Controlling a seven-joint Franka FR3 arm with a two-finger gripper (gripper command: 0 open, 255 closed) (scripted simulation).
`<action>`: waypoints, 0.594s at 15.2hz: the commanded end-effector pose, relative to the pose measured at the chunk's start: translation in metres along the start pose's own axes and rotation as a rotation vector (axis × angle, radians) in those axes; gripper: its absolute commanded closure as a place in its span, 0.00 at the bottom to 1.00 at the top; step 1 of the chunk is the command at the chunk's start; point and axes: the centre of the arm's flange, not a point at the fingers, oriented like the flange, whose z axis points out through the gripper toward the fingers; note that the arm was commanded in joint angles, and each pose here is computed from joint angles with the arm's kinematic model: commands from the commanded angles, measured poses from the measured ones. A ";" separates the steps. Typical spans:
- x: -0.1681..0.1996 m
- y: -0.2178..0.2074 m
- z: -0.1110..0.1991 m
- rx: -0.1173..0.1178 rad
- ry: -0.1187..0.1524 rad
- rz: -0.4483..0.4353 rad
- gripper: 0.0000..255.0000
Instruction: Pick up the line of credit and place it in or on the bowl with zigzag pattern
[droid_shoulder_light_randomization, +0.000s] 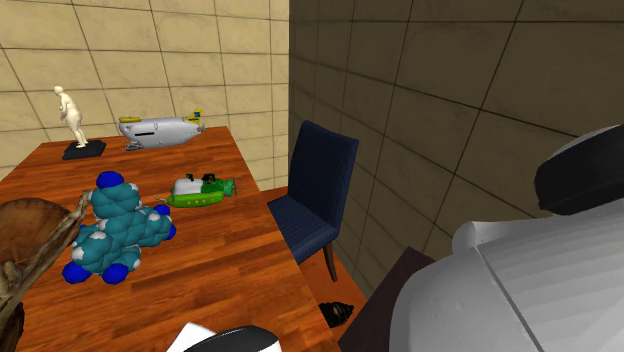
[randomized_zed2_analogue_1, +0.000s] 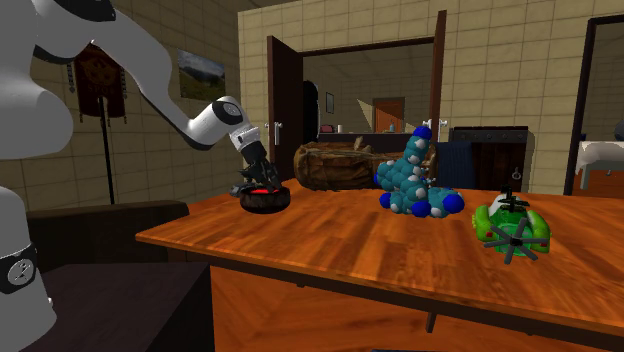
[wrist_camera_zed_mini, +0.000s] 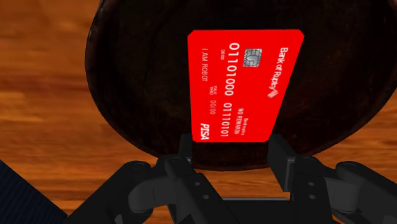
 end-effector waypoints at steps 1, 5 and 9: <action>0.000 0.000 0.000 0.000 0.000 0.000 0.00; 0.000 0.000 0.000 0.000 0.000 0.000 0.00; 0.000 0.000 -0.040 0.000 0.000 0.000 0.00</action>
